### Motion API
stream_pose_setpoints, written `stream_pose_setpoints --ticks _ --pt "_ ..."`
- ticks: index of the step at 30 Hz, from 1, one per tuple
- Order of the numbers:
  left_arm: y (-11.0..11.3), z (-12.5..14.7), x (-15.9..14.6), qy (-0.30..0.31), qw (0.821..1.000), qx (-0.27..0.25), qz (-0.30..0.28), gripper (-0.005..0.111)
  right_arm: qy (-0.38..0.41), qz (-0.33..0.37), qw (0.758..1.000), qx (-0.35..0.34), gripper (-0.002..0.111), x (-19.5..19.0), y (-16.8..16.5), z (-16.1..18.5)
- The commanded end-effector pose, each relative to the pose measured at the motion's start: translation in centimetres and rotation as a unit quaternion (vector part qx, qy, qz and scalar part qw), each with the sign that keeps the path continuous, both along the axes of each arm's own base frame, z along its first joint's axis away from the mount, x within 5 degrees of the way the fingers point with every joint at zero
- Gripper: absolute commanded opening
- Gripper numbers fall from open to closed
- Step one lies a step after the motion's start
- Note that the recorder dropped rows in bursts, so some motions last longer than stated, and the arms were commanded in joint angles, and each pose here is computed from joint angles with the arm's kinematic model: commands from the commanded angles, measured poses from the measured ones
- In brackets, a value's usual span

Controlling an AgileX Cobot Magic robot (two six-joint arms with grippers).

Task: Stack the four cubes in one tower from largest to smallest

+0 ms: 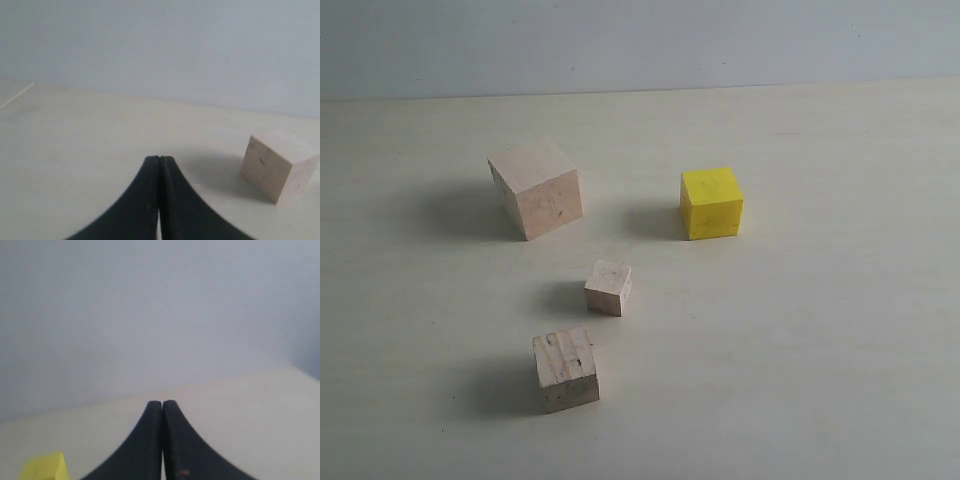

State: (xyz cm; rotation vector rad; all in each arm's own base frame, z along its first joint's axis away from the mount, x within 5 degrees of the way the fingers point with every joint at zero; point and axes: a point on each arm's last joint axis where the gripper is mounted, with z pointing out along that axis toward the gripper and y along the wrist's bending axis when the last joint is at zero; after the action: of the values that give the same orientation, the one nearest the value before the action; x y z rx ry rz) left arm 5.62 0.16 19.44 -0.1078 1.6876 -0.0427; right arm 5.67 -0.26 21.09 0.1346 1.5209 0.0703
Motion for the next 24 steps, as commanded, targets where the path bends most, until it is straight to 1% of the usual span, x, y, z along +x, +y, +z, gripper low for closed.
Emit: stream_pose_setpoints --ticks 1,4,12,14,15,16,17,18,19,20,21,23,24 --pt "0.1 1.4 0.0 -0.074 0.997 0.007 0.005 0.000 -0.137 0.005 0.990 -0.011 0.000 -0.5 0.1 2.3" --pt "0.1 1.4 0.0 -0.075 0.997 0.007 0.005 0.000 -0.173 0.007 0.985 -0.013 0.000 -0.7 0.2 2.9" --pt "0.1 1.4 0.0 -0.076 0.997 0.007 0.005 0.000 -0.181 0.007 0.983 -0.013 0.000 -0.8 0.2 3.1" --pt "0.1 1.7 0.0 -0.092 0.996 0.011 0.006 0.000 -0.198 0.008 0.980 -0.014 0.000 -0.9 0.2 3.3" --pt "0.1 2.1 0.0 -0.115 0.993 0.013 0.007 0.000 -0.213 0.009 0.977 -0.014 0.000 -1.0 0.2 3.6" --pt "0.2 3.0 -0.2 -0.163 0.987 -0.001 0.010 0.000 -0.250 0.011 0.968 -0.016 0.000 -1.4 0.3 4.2" --pt "0.2 3.1 -0.2 -0.171 0.985 -0.017 0.009 0.000 -0.270 0.011 0.963 -0.010 0.000 -1.6 0.3 4.5" --pt "0.2 4.0 -0.4 -0.187 0.981 -0.050 0.007 0.000 -0.284 0.007 0.959 0.011 0.000 -1.7 0.1 5.0" --pt "0.2 4.6 -0.5 -0.195 0.979 -0.056 0.006 0.000 -0.287 0.006 0.958 0.017 0.000 -1.9 0.0 5.4" --pt "0.1 6.2 -0.9 -0.216 0.975 -0.058 0.004 0.000 -0.287 0.005 0.958 0.024 0.000 -2.1 0.0 6.5" --pt "0.1 7.1 -1.0 -0.222 0.973 -0.058 0.003 0.000 -0.285 0.005 0.958 0.024 0.000 -2.3 0.0 7.3" --pt "0.1 10.2 -1.0 -0.229 0.972 -0.058 0.002 0.000 -0.271 0.006 0.962 0.026 0.000 -2.1 0.0 9.5" --pt "0.1 12.1 -0.5 -0.215 0.975 -0.058 0.002 0.000 -0.269 0.006 0.963 0.025 0.000 -1.9 0.0 11.2"
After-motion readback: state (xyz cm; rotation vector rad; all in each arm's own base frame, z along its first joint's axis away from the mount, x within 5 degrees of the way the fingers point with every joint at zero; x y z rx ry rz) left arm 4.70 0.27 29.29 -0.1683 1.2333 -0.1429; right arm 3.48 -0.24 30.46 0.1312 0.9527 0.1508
